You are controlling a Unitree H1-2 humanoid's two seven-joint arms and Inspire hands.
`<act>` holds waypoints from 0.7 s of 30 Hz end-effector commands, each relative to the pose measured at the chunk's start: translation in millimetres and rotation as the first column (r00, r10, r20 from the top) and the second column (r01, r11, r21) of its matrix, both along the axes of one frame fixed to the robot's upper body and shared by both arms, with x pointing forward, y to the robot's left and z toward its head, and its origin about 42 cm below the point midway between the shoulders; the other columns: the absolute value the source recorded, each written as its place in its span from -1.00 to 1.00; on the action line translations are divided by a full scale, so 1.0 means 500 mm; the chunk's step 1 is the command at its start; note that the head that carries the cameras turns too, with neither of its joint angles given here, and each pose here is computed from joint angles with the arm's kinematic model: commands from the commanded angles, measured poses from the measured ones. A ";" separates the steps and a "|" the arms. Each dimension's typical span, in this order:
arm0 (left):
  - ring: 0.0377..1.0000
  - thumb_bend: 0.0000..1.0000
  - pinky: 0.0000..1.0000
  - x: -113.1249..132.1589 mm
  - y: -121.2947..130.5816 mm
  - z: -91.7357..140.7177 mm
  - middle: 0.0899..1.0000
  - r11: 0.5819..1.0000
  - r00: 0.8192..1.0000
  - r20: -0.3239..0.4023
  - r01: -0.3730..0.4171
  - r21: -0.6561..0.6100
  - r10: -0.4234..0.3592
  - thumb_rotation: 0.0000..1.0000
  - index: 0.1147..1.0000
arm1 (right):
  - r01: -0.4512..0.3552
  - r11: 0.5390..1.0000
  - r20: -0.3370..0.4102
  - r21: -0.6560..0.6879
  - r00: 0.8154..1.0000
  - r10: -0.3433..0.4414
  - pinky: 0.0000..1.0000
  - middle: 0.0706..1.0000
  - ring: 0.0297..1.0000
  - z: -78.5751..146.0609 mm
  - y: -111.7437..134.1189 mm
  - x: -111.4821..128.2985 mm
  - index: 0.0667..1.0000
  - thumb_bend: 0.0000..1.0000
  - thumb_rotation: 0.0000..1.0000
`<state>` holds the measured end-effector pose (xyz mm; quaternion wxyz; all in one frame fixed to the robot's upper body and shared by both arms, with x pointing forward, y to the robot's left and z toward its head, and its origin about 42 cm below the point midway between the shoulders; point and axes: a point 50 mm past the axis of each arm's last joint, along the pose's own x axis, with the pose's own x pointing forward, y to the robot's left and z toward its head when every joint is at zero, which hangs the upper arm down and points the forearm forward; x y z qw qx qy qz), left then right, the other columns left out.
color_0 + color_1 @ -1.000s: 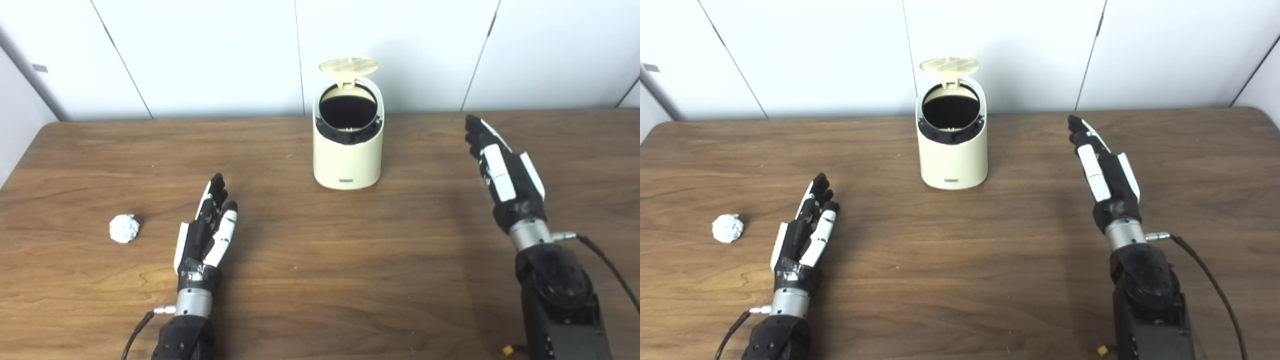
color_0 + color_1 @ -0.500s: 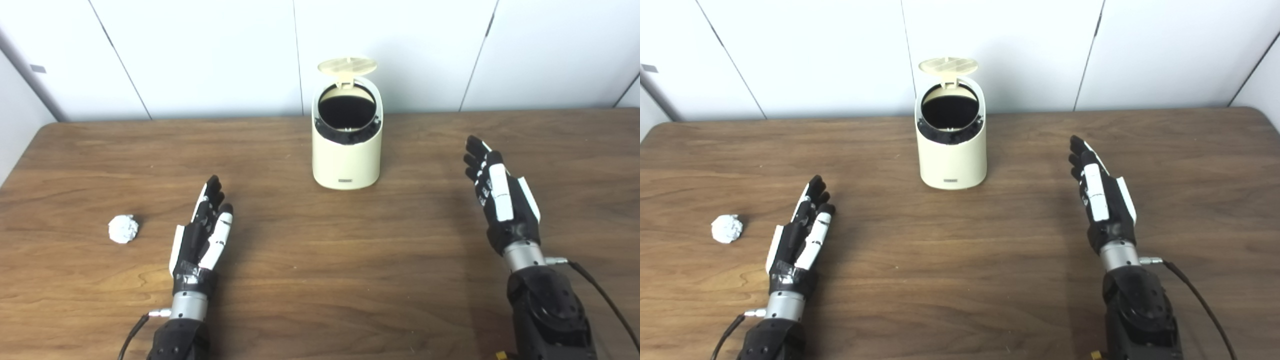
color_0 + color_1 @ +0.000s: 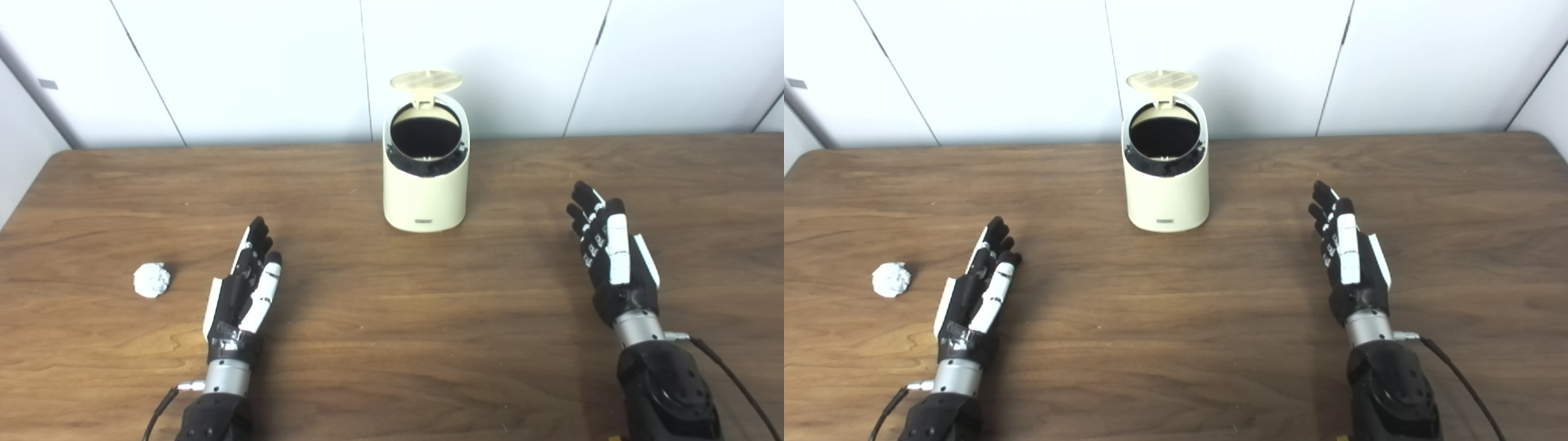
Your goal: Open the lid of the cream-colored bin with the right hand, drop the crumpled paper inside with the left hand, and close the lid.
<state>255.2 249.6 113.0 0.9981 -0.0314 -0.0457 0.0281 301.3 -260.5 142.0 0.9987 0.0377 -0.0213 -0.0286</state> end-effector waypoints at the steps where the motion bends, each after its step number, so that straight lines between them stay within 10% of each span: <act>1: 1.00 -0.50 1.00 0.004 0.006 0.016 1.00 1.000 1.000 0.028 -0.003 0.017 0.003 0.00 1.00 | 0.002 1.000 0.080 0.008 0.997 -0.002 1.00 0.91 0.91 0.027 -0.004 0.008 0.84 0.02 1.00; 21: 1.00 -0.49 1.00 -0.005 -0.014 0.006 0.99 0.999 1.000 0.009 -0.022 0.043 0.021 0.03 0.98 | -0.015 1.000 0.088 0.004 0.996 0.014 1.00 0.93 0.94 0.002 -0.045 -0.001 0.89 -0.02 1.00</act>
